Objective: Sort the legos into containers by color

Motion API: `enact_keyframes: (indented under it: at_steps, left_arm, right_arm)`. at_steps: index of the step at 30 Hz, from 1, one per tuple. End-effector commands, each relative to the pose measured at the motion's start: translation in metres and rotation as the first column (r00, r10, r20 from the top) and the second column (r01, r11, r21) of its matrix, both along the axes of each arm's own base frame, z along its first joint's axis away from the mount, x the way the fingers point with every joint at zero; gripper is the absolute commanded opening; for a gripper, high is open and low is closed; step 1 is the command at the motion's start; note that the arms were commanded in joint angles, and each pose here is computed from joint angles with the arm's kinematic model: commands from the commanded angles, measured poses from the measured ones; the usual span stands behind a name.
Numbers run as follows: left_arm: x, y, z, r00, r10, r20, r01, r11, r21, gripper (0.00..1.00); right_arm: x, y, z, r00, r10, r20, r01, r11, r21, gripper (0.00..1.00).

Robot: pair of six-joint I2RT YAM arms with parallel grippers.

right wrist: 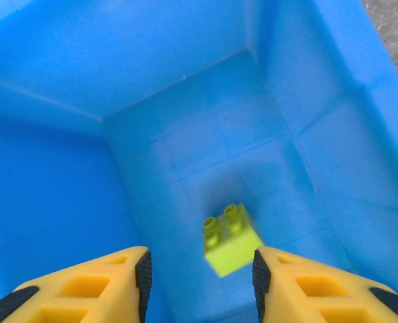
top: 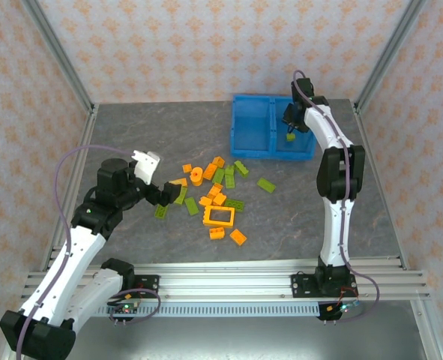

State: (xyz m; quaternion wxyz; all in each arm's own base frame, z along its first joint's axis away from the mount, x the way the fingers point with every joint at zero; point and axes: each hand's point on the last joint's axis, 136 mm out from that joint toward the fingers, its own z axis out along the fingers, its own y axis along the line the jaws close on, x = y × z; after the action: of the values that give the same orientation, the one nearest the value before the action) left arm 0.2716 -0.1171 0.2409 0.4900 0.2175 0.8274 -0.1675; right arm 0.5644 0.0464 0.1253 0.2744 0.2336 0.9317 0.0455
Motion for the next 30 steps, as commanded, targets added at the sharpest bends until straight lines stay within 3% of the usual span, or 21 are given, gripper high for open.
enact_keyframes:
  at_steps: [1, 5, 9, 13, 17, 21, 25, 30]
  left_arm:
    - [0.002, -0.002, 0.005, 1.000, 0.004, 0.011, -0.004, 1.000, -0.014, 1.00]
    - [0.002, -0.002, 0.007, 1.000, 0.001, 0.013, -0.001, 1.000, -0.016, 1.00]
    - [0.002, -0.001, 0.006, 1.000, 0.004, 0.015, -0.003, 1.000, -0.010, 1.00]
    - [0.003, -0.002, 0.006, 1.000, -0.003, 0.014, 0.003, 1.000, -0.011, 1.00]
    - [0.002, -0.003, 0.007, 1.000, -0.008, 0.009, 0.008, 1.000, -0.008, 1.00]
    - [0.002, -0.004, 0.009, 1.000, -0.013, 0.022, 0.014, 1.000, -0.014, 1.00]
    - [0.003, -0.006, 0.007, 1.000, -0.020, 0.009, 0.020, 1.000, -0.017, 1.00]
    - [0.002, -0.004, 0.001, 1.000, -0.014, -0.013, 0.014, 1.000, 0.000, 1.00]
  right_arm:
    - [-0.011, 0.001, 0.049, 0.998, 0.005, 0.056, -0.005, 1.000, -0.003, 0.45]
    - [-0.036, 0.011, 0.045, 1.000, 0.022, 0.022, -0.023, 0.998, 0.065, 0.45]
    - [-0.076, 0.026, 0.042, 0.994, 0.077, 0.074, -0.085, 0.991, 0.103, 0.47]
    - [-0.127, 0.025, 0.036, 0.986, 0.154, 0.069, -0.158, 0.985, 0.065, 0.49]
    - [-0.183, 0.033, 0.004, 0.963, 0.268, -0.021, -0.267, 0.963, 0.038, 0.53]
    - [-0.225, 0.052, -0.027, 0.895, 0.421, -0.145, -0.426, 0.905, 0.000, 0.58]
    - [-0.230, 0.078, -0.041, 0.821, 0.527, -0.218, -0.548, 0.835, -0.045, 0.65]
    - [-0.212, 0.089, -0.059, 0.785, 0.533, -0.315, -0.597, 0.786, -0.160, 0.74]
